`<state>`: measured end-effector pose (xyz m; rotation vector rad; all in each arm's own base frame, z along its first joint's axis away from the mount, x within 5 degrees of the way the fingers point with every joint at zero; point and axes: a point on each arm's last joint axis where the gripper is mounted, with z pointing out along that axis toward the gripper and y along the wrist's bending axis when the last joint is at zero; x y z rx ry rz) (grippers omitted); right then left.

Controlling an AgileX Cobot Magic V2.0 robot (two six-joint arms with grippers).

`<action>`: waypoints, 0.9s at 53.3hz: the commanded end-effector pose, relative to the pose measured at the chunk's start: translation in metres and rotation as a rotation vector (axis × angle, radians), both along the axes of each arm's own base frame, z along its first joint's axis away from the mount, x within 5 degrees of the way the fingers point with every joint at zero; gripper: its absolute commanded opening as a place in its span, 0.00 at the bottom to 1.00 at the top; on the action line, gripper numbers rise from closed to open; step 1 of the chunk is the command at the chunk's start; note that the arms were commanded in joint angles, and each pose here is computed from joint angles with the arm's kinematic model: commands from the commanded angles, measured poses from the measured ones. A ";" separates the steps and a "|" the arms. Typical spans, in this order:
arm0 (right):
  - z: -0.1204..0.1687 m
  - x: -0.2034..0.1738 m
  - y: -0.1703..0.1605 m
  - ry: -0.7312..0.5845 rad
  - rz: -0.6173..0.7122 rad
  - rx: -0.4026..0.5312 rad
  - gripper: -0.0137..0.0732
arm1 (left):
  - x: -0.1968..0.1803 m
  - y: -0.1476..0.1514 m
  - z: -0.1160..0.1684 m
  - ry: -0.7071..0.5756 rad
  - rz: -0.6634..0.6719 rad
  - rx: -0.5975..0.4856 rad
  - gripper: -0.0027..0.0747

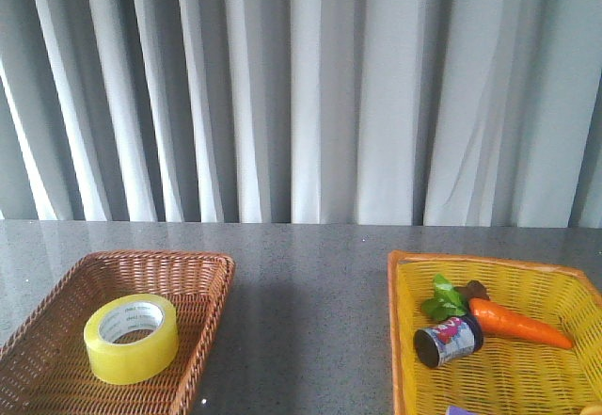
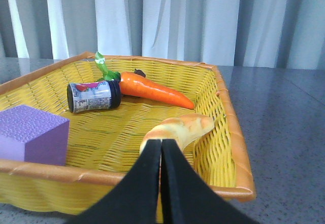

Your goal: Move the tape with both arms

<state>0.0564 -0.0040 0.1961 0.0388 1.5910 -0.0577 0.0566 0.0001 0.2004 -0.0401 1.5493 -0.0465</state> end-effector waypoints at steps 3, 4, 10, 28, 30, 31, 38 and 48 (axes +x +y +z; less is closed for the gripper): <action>0.005 -0.001 0.001 -0.080 0.014 0.006 0.15 | -0.004 -0.001 0.018 -0.126 -0.012 -0.019 0.03; 0.005 -0.001 0.001 -0.081 0.014 0.006 0.15 | -0.004 -0.001 0.018 -0.126 -0.012 -0.019 0.03; 0.005 -0.001 0.001 -0.082 0.014 0.006 0.15 | -0.004 -0.001 0.018 -0.126 -0.012 -0.019 0.03; 0.005 -0.001 0.001 -0.081 0.014 0.000 0.15 | -0.004 -0.001 0.018 -0.126 -0.012 -0.019 0.03; 0.005 -0.001 0.001 -0.082 0.015 0.013 0.15 | -0.004 -0.001 0.018 -0.126 -0.012 -0.019 0.03; 0.005 -0.001 0.001 -0.082 0.015 0.015 0.15 | -0.004 -0.001 0.018 -0.126 -0.012 -0.019 0.03; 0.005 -0.001 0.001 -0.082 0.015 0.014 0.15 | -0.004 -0.001 0.018 -0.126 -0.012 -0.019 0.03; 0.005 -0.001 0.001 -0.082 0.015 0.014 0.15 | -0.004 -0.001 0.018 -0.126 -0.012 -0.019 0.03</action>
